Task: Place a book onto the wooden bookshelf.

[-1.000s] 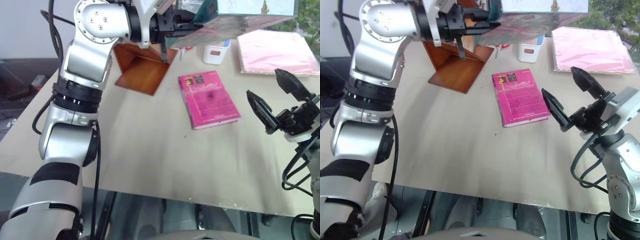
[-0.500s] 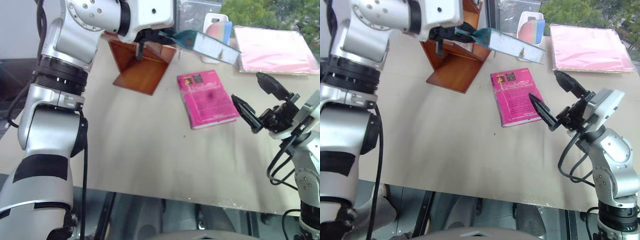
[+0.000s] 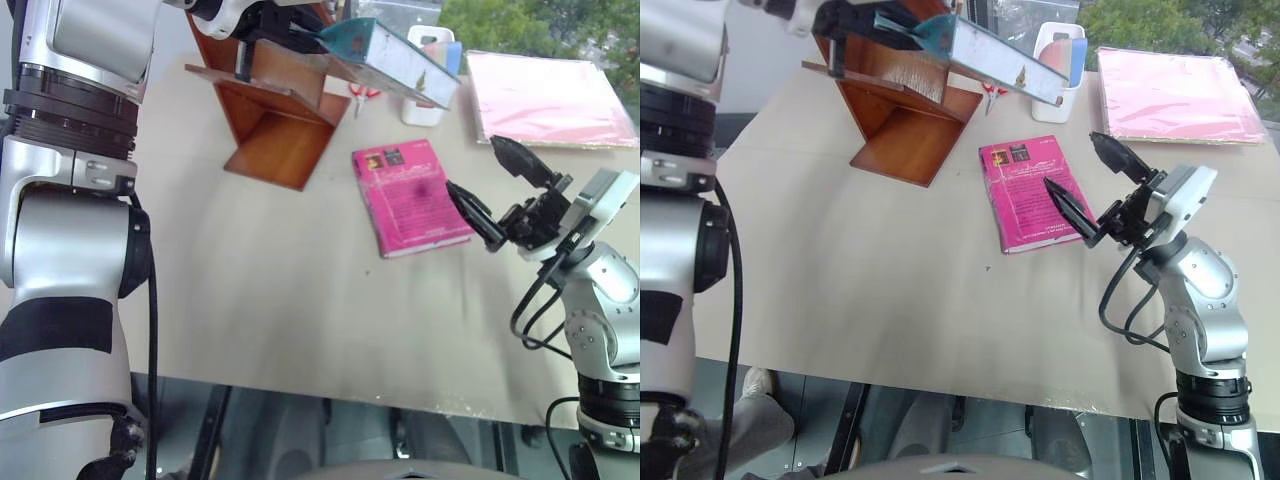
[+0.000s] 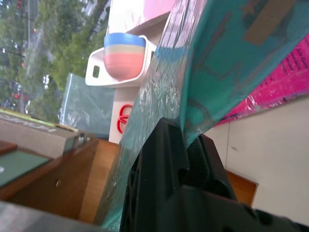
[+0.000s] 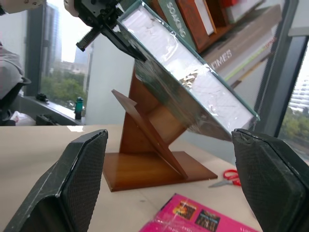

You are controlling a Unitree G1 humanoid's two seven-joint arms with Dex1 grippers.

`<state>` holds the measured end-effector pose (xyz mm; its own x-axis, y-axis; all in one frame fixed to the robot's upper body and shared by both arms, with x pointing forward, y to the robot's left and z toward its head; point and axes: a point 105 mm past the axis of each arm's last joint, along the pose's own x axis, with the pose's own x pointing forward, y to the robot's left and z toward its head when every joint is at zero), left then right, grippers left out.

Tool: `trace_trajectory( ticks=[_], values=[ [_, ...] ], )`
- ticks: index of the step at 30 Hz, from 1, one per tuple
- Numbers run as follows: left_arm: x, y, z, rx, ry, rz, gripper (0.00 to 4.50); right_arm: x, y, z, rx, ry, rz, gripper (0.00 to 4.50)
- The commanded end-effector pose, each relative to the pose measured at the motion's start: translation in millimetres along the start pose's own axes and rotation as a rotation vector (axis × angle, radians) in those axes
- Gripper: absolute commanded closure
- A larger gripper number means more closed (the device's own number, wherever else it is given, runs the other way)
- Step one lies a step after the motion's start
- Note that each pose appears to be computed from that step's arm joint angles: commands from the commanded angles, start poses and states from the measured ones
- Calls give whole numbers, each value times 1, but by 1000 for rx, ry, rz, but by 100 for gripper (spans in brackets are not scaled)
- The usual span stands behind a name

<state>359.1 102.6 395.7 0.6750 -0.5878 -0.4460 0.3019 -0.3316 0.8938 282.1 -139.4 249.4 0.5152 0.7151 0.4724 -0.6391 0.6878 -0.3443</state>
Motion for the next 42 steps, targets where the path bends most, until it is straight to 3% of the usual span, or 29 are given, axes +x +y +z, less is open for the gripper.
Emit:
trace_trajectory(
  ticks=[1, 7, 15, 28, 31, 35, 42],
  values=[
    [-29, 13, -7, -4, 77, 47, 449, 5, -2, 9, -35, -42, 23, 28],
    [-36, 10, -17, -23, 141, 34, 449, 7, -2, 6, -28, -42, 41, 28],
    [-59, 27, 16, -30, 16, 27, 449, 12, -3, 3, -19, -53, 56, 28],
    [-75, 30, -6, 11, 212, 11, 449, 20, -4, -1, -10, -74, 80, 28],
    [-76, 21, -23, -5, 282, 1, 449, 21, -4, -2, -10, -78, 83, 28],
    [-70, -12, -73, -79, 447, -15, 449, 21, -4, -2, -10, -77, 85, 28],
    [-26, -73, -91, -199, 453, -61, 449, 25, -4, 0, -12, -74, 94, 28]
  ],
)
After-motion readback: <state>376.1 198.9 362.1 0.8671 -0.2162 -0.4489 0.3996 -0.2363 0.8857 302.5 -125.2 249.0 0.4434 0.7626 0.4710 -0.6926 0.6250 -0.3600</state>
